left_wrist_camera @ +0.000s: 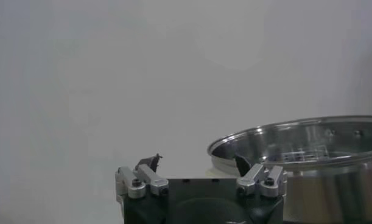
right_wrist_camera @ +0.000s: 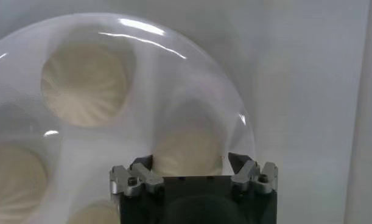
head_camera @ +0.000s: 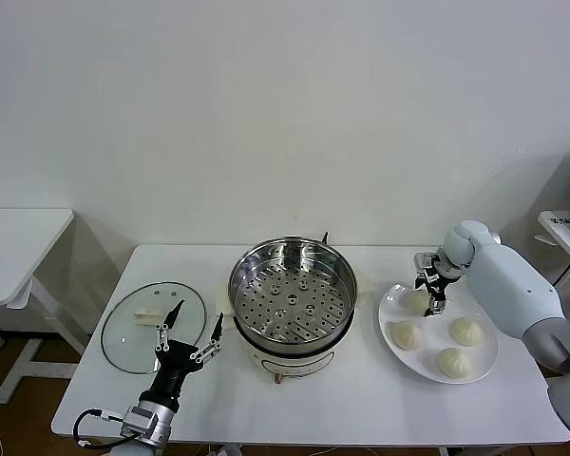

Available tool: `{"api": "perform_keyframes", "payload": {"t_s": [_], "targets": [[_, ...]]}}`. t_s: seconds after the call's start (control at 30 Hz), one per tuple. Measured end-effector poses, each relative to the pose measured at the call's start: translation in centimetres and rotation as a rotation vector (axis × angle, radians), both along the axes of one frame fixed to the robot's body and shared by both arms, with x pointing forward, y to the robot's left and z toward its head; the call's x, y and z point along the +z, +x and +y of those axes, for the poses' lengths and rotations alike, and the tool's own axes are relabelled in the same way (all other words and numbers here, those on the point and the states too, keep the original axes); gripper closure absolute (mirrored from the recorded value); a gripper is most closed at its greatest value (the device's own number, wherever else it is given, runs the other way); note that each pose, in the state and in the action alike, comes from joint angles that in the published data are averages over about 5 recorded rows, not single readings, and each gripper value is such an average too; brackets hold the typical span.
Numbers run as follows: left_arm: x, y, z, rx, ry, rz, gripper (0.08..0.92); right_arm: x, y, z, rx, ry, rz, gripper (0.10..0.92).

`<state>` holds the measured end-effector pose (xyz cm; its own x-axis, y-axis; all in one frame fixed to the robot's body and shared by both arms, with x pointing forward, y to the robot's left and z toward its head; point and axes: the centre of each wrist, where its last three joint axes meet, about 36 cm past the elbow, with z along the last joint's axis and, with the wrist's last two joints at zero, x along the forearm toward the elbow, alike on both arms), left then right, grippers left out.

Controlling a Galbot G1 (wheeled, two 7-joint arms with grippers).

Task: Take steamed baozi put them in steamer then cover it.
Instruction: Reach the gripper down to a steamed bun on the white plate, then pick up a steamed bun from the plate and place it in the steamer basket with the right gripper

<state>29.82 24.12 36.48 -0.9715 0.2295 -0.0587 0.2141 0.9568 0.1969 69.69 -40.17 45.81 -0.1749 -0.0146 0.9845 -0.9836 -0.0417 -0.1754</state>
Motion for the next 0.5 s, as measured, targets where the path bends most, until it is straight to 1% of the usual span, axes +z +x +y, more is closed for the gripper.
{"api": "perform_keyframes", "payload": {"t_s": [0.3,0.5], "targets": [[0.0,0.0,-0.1,0.000,-0.002,-0.001,0.177,0.8,-0.3,-0.5,0.010,-0.009,-0.011,0.288],[0.1,-0.1,-0.1,-0.001,0.000,0.000,0.177,4.3,-0.8,-1.0,0.060,0.013,-0.038,0.301]]}}
